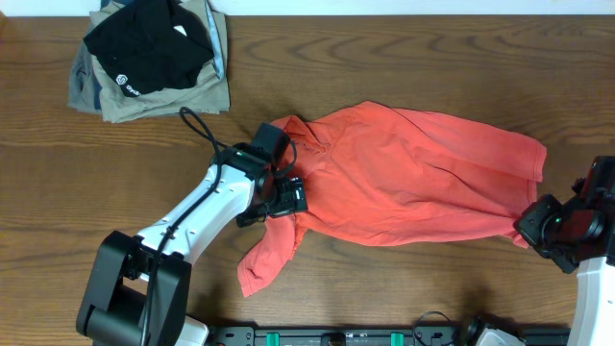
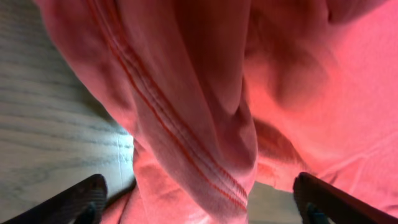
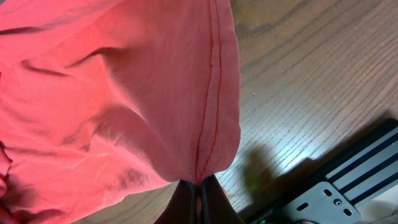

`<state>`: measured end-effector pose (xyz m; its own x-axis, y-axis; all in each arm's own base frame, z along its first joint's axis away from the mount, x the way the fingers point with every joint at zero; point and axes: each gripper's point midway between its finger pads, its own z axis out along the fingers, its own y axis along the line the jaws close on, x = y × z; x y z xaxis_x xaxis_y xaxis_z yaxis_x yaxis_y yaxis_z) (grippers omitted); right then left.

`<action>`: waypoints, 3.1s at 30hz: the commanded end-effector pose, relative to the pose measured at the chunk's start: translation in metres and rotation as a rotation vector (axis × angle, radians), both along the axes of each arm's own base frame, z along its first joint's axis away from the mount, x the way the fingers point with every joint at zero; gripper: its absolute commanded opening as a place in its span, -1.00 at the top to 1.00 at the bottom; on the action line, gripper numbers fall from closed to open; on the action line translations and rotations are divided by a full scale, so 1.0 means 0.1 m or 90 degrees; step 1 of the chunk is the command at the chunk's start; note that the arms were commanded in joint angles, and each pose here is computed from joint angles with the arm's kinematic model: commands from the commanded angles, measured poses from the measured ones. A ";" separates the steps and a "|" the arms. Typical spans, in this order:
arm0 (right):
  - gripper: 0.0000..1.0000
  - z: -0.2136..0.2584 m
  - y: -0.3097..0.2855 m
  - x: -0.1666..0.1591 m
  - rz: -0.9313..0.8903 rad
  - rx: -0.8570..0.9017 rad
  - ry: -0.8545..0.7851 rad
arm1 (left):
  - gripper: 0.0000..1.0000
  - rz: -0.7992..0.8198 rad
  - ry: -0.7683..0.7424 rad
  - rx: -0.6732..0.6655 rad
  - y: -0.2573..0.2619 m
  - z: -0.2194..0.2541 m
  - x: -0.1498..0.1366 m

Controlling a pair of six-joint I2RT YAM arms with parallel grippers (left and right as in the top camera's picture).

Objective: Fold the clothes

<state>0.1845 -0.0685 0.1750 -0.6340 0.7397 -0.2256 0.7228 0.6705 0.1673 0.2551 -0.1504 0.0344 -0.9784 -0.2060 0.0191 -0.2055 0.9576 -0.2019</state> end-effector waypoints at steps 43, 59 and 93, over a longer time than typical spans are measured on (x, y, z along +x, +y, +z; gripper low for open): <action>0.97 0.03 -0.04 0.00 0.016 -0.014 0.000 | 0.88 0.076 -0.019 0.106 0.23 0.01 -0.02; 0.98 0.03 -0.05 0.02 0.017 -0.015 -0.007 | 0.88 0.235 -0.208 0.161 1.51 0.61 0.68; 0.95 0.01 -0.05 0.05 0.017 -0.013 -0.012 | -0.99 0.111 0.011 0.028 1.39 0.33 -0.13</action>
<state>0.1890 -0.0703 0.1764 -0.6513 0.7170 -0.2485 0.6998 0.6941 0.1687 0.2521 -0.0059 0.0741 -0.9060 -0.4232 -0.0128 -0.4174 0.8979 -0.1396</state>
